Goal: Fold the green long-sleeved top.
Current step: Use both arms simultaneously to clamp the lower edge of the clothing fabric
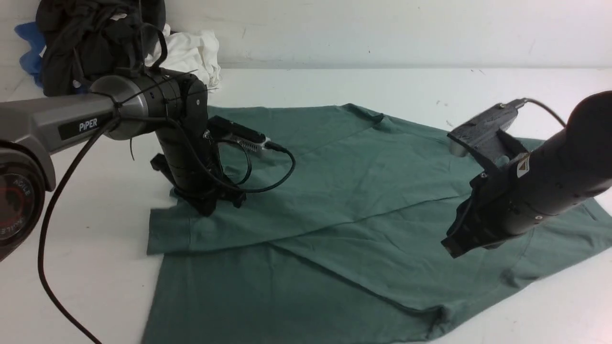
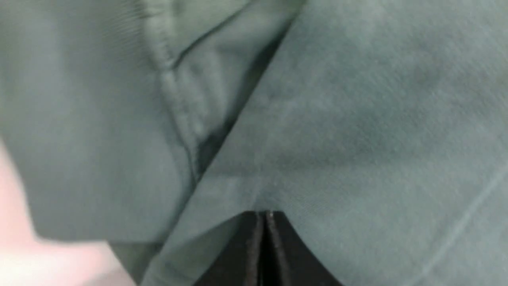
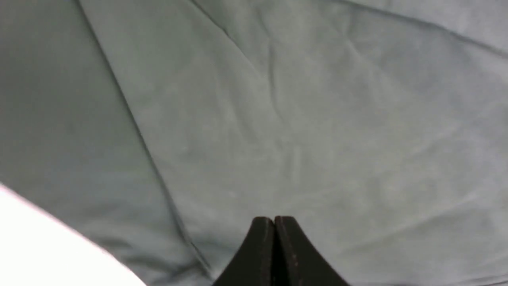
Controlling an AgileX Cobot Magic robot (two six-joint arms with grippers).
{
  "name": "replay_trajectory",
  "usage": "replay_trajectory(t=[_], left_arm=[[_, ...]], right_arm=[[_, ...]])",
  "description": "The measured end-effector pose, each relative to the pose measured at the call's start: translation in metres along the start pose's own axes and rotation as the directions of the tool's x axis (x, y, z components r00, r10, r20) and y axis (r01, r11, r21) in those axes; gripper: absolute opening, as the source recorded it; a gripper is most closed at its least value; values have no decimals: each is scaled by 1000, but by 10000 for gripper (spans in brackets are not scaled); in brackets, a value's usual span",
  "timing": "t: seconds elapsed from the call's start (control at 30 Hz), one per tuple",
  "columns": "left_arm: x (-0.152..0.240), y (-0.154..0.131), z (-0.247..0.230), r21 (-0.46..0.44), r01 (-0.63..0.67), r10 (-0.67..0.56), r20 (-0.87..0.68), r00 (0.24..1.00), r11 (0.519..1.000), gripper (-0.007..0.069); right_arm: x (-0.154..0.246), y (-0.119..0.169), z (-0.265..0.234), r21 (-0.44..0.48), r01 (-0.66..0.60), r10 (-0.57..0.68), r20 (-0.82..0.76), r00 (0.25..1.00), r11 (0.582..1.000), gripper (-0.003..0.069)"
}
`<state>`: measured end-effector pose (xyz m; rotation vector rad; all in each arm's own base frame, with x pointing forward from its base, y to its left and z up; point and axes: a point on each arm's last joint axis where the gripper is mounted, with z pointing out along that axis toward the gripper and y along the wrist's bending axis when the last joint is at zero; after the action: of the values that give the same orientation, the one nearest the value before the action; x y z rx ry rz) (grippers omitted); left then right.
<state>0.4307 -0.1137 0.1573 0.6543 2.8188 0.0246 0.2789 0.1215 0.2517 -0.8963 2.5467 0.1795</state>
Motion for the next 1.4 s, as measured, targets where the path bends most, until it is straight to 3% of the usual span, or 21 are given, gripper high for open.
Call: replay_trajectory(t=[0.13,0.27,0.47,0.7,0.8,0.97,1.1,1.23,1.33,1.4], left_arm=[[-24,9,6,-84,-30,45,189,981,996,-8],[-34,9,-10,-96,-32,51,209,977,995,-8],[-16,-11,-83,-58,-67,69,36,997,996,-8],[37,-30,-81,34,-174,177,-95,980,984,17],[63,-36,-64,67,-321,325,-77,942,945,96],[104,-43,-42,177,-597,620,-128,774,782,365],[119,-45,-32,230,-697,731,-126,671,680,445],[125,-45,-28,202,-756,782,-106,615,622,400],[126,-42,-27,140,-784,796,-100,596,605,263],[125,-40,-27,105,-772,779,-107,618,627,146]], right_arm=[[-3,0,0,3,-9,9,30,1000,1000,-8],[-2,0,0,-2,-5,5,15,1000,1000,-8],[1,1,0,-8,41,-41,-10,999,999,-8],[8,9,-4,-101,110,-117,-68,991,989,-8],[9,15,-10,-156,149,-160,-61,985,976,-8],[6,24,-17,-233,164,-168,5,986,958,-8],[6,27,-18,-267,179,-181,17,983,947,-8],[6,28,-18,-276,193,-196,19,981,942,-8],[6,28,-18,-277,208,-210,22,977,938,-8],[6,28,-18,-277,221,-223,25,974,935,-8]])
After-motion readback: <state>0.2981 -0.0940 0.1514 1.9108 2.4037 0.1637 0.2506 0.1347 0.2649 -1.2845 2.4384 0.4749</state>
